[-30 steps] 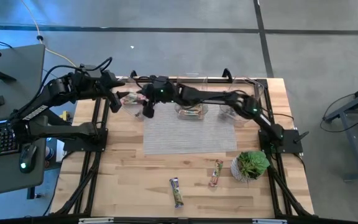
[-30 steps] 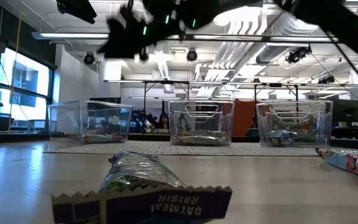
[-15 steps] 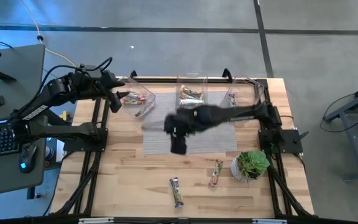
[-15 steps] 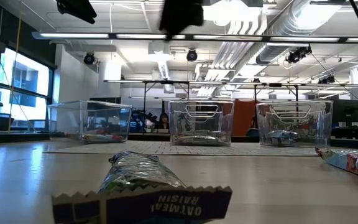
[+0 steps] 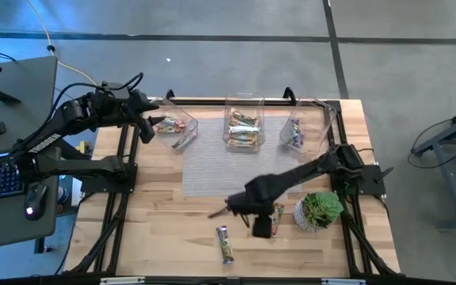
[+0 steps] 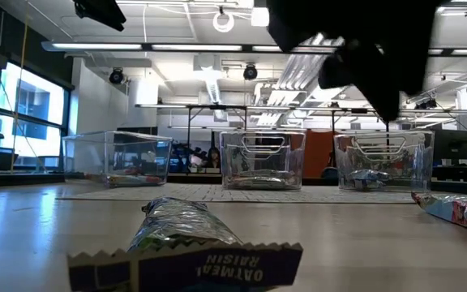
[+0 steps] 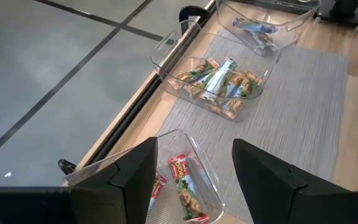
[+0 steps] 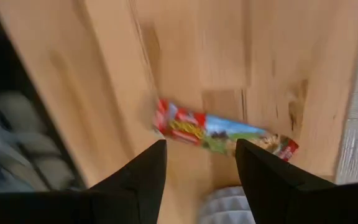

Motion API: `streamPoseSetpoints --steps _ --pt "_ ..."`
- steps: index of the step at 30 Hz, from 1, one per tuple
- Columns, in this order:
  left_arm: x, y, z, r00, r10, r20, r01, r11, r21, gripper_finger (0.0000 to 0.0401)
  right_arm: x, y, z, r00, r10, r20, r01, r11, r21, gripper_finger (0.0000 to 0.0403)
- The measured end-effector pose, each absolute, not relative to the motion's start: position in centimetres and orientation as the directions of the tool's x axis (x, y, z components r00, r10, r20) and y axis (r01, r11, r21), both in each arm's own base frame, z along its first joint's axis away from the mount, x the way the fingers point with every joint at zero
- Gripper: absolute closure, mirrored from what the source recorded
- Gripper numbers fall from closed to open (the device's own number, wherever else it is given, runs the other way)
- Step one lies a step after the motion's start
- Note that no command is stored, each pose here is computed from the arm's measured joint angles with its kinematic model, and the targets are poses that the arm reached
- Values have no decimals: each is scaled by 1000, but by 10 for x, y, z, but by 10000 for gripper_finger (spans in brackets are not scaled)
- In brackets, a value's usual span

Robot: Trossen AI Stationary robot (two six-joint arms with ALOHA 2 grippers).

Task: Pick and place Granola Bars by type
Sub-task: Put the red granola bar into the left transparent bin

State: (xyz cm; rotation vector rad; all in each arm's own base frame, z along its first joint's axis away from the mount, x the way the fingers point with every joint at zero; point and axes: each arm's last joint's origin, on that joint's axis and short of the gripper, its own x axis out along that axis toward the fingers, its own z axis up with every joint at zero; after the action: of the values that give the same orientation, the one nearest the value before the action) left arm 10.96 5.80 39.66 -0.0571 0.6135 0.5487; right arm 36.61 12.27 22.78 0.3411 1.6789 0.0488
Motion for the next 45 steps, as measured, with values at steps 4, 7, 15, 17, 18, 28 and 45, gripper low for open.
streamPoseSetpoints --steps 4,7,15,17,18,28,45 --pt "109 58 396 676 471 -567 -492 861 128 196 347 134 198 -205 200 -958 3 979 204 226" --pt "109 58 396 675 472 -567 -493 860 129 196 336 138 183 -235 117 -965 -76 987 138 226" --pt "109 58 396 675 472 -567 -515 852 96 196 313 151 163 -257 -91 -962 -385 923 15 226" --pt "109 58 396 675 472 -567 -524 848 82 196 309 154 160 -225 -172 -959 -470 881 -48 226" --pt "109 58 396 675 472 -567 -527 847 77 196 308 155 158 -212 -196 -957 -496 866 -67 226" --pt "109 58 396 676 472 -566 -548 836 43 196 307 169 140 -82 -138 -987 -608 792 -60 226" --pt "109 58 396 676 472 -566 -548 836 42 196 318 166 138 5 -115 -993 -219 969 -113 236"
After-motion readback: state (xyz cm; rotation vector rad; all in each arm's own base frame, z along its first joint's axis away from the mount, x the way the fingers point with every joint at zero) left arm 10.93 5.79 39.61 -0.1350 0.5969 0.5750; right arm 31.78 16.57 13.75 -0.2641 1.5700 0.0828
